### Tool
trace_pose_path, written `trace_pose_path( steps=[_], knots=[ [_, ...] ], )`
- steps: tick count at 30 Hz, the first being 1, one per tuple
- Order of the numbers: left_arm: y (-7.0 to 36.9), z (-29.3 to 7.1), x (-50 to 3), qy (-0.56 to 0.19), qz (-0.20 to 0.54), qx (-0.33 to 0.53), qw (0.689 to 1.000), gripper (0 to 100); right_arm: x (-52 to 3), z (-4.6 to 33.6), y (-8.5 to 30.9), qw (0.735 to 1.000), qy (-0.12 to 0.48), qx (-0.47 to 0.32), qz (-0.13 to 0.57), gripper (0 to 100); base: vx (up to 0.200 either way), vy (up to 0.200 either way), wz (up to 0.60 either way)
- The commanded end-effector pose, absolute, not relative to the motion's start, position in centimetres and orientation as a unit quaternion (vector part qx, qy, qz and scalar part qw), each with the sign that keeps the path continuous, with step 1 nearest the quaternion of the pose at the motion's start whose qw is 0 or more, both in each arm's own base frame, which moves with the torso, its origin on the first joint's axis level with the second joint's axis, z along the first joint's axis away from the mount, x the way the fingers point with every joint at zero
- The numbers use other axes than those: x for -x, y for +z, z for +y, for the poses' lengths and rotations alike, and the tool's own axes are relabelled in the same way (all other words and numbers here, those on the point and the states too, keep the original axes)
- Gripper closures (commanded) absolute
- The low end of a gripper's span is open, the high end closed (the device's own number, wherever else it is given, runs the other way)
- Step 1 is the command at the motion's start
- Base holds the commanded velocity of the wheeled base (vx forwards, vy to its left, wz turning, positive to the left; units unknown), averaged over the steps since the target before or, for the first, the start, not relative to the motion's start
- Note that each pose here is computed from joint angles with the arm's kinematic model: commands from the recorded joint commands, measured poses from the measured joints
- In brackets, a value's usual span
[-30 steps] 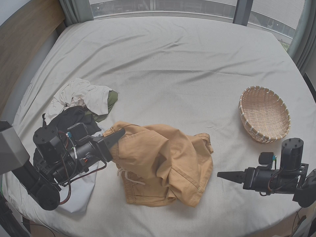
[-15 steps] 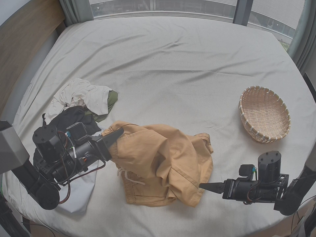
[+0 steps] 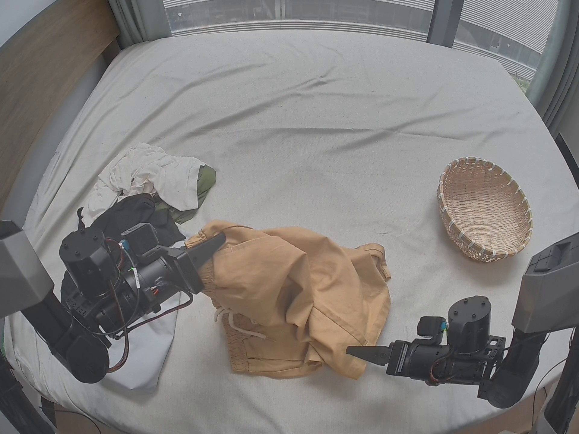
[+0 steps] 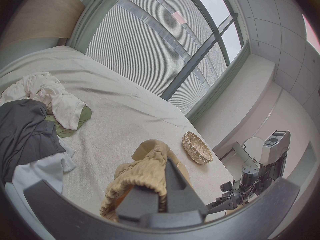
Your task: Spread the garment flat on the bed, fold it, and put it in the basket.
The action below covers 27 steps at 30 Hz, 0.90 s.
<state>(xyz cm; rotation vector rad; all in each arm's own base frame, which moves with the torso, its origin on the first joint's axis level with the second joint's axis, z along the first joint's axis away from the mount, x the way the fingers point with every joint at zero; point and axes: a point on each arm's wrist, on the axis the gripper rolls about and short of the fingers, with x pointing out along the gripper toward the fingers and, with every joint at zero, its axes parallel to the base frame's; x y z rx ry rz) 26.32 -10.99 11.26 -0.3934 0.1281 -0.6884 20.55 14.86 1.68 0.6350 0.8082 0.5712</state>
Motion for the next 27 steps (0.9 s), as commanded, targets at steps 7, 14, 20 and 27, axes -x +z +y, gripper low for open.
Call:
trace_pose_path(
  steps=[7, 14, 20, 27],
  knots=[
    [11.3, -11.1, -26.4, -0.335, 0.06, 0.19, 0.921, 100, -21.1, 16.0, 1.7, 0.84, 0.274, -0.321, 0.343, 100, 0.0, 0.0, 0.0],
    [11.3, -10.8, -26.6, -0.332, 0.06, 0.191, 0.922, 100, -20.8, 14.9, 4.0, 0.847, 0.277, -0.336, 0.306, 100, 0.0, 0.0, 0.0],
    [11.3, -10.2, -26.1, -0.326, 0.064, 0.195, 0.923, 100, -20.3, 11.9, 7.1, 0.863, 0.261, -0.357, 0.246, 100, 0.0, 0.0, 0.0],
    [10.6, -9.2, -24.7, -0.316, 0.092, 0.199, 0.923, 100, -21.4, 9.4, 8.8, 0.881, 0.233, -0.365, 0.189, 100, 0.0, 0.0, 0.0]
  ],
)
